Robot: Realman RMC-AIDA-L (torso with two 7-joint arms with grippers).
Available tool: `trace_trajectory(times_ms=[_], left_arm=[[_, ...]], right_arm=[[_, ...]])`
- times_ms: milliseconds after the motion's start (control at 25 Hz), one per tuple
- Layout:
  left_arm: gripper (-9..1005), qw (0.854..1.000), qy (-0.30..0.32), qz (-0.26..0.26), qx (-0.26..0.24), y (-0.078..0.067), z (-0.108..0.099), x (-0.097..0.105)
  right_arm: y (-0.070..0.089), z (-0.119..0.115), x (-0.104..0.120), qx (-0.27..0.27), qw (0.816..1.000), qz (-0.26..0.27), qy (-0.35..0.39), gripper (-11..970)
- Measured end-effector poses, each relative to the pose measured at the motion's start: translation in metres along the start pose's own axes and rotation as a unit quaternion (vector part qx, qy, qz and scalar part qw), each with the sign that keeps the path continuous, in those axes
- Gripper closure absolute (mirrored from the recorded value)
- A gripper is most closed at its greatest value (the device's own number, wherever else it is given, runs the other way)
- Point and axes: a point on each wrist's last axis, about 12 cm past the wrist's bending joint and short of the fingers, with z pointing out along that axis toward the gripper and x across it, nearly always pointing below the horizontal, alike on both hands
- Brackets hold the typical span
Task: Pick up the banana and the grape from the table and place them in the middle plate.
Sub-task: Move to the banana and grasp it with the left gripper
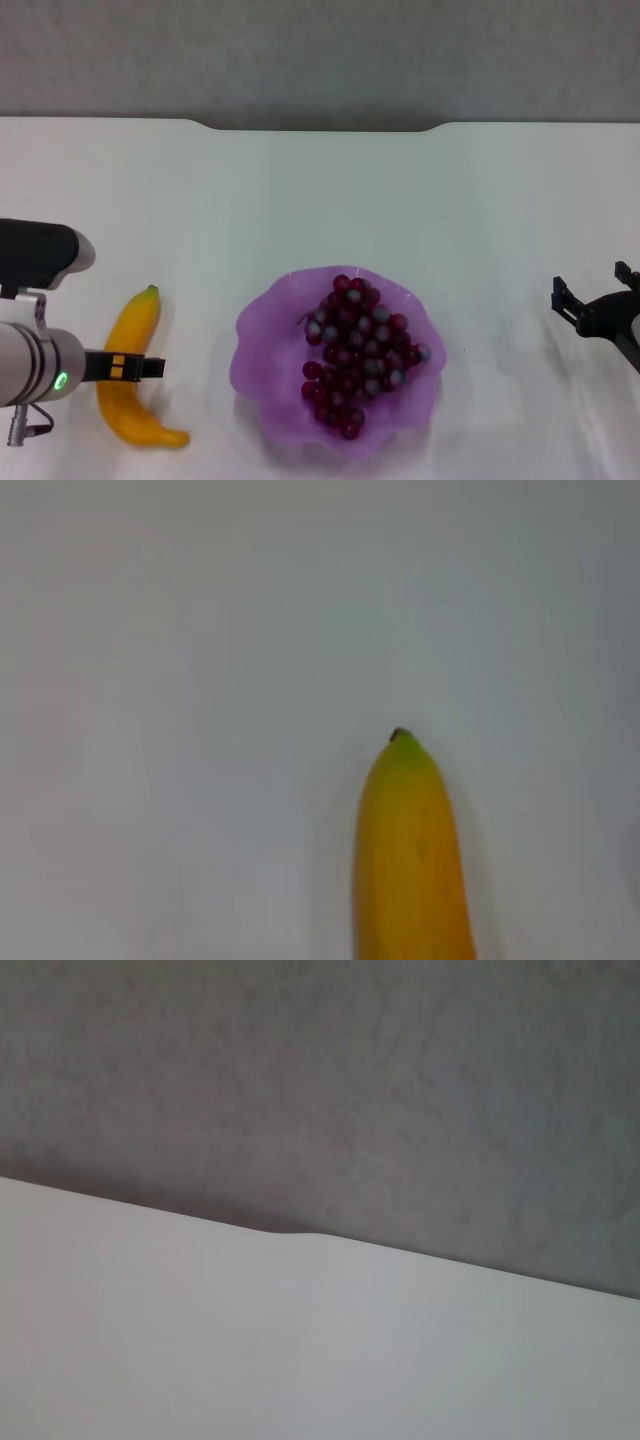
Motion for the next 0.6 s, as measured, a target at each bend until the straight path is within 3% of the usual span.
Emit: trace_trajectory(times_ms=[600], left_arm=[[213, 1.000, 0.006, -0.011, -0.008, 0.0051, 0.0118, 0.0021]], right_arm=[[0.0001, 0.0003, -0.0018, 0.000, 1.000, 0.001, -0.005, 81]])
